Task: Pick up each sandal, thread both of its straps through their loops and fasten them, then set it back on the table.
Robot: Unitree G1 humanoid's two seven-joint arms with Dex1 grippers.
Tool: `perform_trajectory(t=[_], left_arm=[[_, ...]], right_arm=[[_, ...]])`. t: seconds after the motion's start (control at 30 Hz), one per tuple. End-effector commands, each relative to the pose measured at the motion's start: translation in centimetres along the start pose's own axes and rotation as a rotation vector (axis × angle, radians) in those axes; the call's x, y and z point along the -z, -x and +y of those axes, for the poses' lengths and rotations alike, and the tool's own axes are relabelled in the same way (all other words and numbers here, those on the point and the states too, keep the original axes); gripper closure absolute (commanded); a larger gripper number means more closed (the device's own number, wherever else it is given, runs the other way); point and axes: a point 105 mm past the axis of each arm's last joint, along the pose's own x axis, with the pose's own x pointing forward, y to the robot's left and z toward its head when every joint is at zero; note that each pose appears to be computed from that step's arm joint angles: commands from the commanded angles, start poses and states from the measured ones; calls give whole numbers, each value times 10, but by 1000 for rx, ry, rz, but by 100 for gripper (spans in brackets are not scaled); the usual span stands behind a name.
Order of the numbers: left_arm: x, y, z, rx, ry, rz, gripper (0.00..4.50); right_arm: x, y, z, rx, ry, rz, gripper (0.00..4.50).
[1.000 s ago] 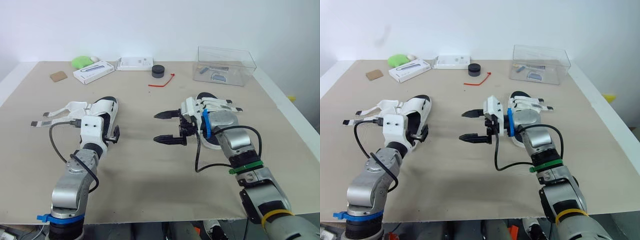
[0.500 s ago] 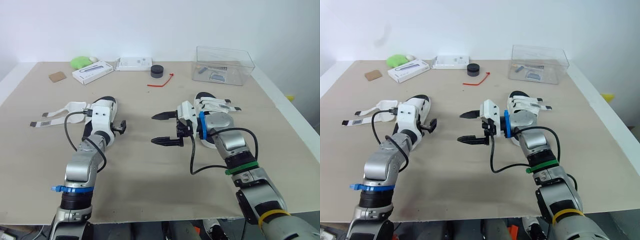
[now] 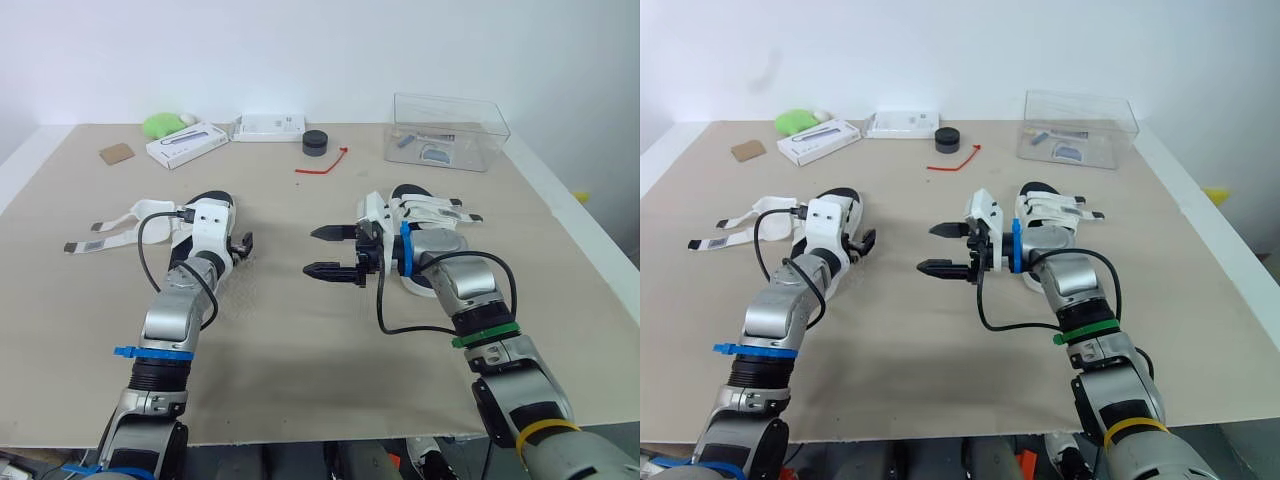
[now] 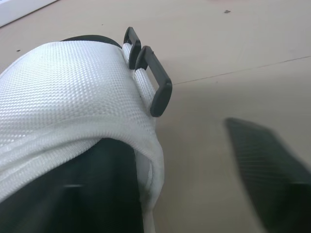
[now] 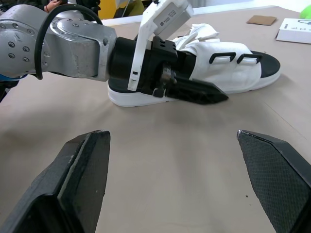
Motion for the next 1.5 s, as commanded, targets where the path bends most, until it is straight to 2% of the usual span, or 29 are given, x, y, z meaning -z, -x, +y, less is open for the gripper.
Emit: perform_trajectory(t=[0.03, 0.07, 0.1, 0.17, 0.37, 0.43, 0.53, 0.6, 0.73, 0.97, 1.1, 1.23, 1.5], left_arm=[[-3, 1, 10, -26, 10, -13, 273], [-3, 2, 10, -23, 11, -14, 305], [-3, 2, 9, -21, 11, -16, 368], [-3, 2, 9, -19, 9, -20, 446], [-18, 7, -2, 76, -34, -103, 446], [-25, 15, -25, 227, -170, -161, 446], [-33, 54, -73, 580, -424, -310, 446], [-22, 77, -87, 754, -540, -313, 446], [5, 115, -83, 985, -651, -261, 446], [25, 146, -69, 1177, -752, -196, 446], [36, 156, -60, 1233, -801, -163, 446], [36, 164, -60, 1285, -821, -184, 446], [37, 157, -58, 1275, -841, -193, 446]], right_arm=[[-21, 2, -1, 5, 74, -35, 0], [-21, 2, -1, 4, 75, -33, 0], [-20, 2, -1, 4, 75, -32, 0], [-20, 2, -1, 4, 75, -30, 0], [-21, 2, -1, -3, 65, -32, 0], [-23, 4, -2, -6, 51, -35, 0], [-22, 9, -3, -8, 46, -24, 0], [-20, 11, -2, -8, 46, -16, 0], [-16, 16, 0, 1, 52, 0, 0], [-12, 25, 1, 31, 43, 14, 0], [-12, 30, 3, 40, 35, 22, 0], [-10, 33, 4, 53, 30, 31, 0], [-8, 33, 6, 52, 27, 37, 0]])
